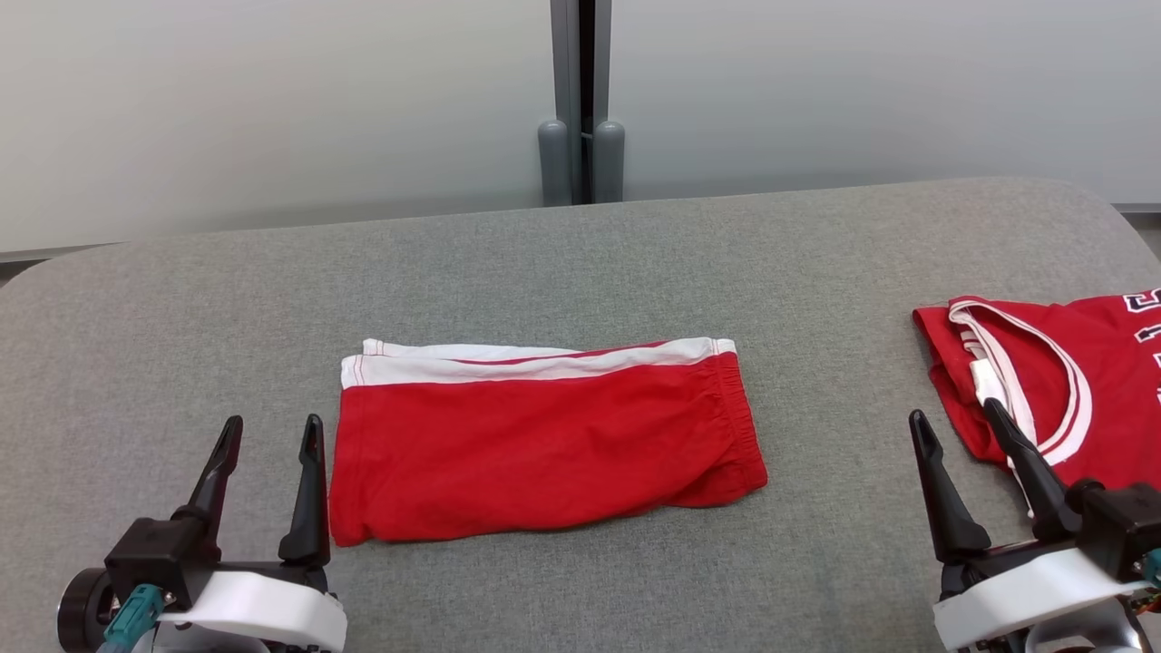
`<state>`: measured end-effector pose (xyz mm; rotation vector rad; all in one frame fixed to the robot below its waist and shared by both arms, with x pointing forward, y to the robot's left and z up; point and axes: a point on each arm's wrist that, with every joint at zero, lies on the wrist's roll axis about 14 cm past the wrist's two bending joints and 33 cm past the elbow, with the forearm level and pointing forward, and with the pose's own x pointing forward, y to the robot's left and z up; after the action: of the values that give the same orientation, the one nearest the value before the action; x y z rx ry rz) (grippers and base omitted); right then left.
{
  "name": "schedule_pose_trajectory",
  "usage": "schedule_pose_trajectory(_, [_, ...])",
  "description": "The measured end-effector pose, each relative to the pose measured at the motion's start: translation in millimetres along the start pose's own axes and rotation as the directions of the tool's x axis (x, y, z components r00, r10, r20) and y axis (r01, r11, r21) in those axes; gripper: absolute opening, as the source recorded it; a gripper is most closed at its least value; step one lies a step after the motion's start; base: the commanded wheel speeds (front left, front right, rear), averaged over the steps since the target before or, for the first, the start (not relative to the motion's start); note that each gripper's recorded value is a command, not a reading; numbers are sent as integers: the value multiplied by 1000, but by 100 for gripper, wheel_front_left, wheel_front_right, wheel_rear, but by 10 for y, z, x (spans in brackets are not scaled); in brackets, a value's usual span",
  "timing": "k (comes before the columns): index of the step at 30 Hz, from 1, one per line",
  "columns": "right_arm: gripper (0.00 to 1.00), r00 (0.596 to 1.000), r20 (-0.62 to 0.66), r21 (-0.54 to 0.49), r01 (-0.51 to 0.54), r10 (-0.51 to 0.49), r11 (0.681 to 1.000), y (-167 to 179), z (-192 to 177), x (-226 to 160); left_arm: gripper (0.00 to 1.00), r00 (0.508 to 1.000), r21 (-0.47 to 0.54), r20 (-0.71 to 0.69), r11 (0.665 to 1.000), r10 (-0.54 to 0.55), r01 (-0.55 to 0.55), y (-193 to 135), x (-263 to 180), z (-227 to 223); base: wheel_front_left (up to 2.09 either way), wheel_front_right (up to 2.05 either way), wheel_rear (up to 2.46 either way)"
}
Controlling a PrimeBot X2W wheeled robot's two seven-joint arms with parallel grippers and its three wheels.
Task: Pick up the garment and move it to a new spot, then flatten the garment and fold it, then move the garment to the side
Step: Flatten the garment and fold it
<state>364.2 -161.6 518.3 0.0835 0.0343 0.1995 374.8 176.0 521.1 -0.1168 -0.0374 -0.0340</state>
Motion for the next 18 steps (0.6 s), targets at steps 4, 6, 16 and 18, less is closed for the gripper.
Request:
schedule_pose_trajectory(4, [100,1000,-2,6,1,-1,1000,12,0,-1,100,1000,3,-2,1000,2,-2,8,-13,8,0,0,0])
schedule_pose_trajectory(6, [100,1000,-4,6,5,-5,1000,1,-5,-4,100,1000,5,-4,1000,2,-2,5,-10,9,0,0,0])
schedule_pose_trajectory(16, [100,999,-32,6,10,-10,1000,-31,-77,35,100,1000,2,-12,1000,-3,3,-21,0,2,0,0,0])
schedule_pose_trajectory(18, [100,998,-61,2,3,-3,1000,-36,-152,87,100,1000,-1,-9,1000,-5,5,-36,35,7,0,0,0])
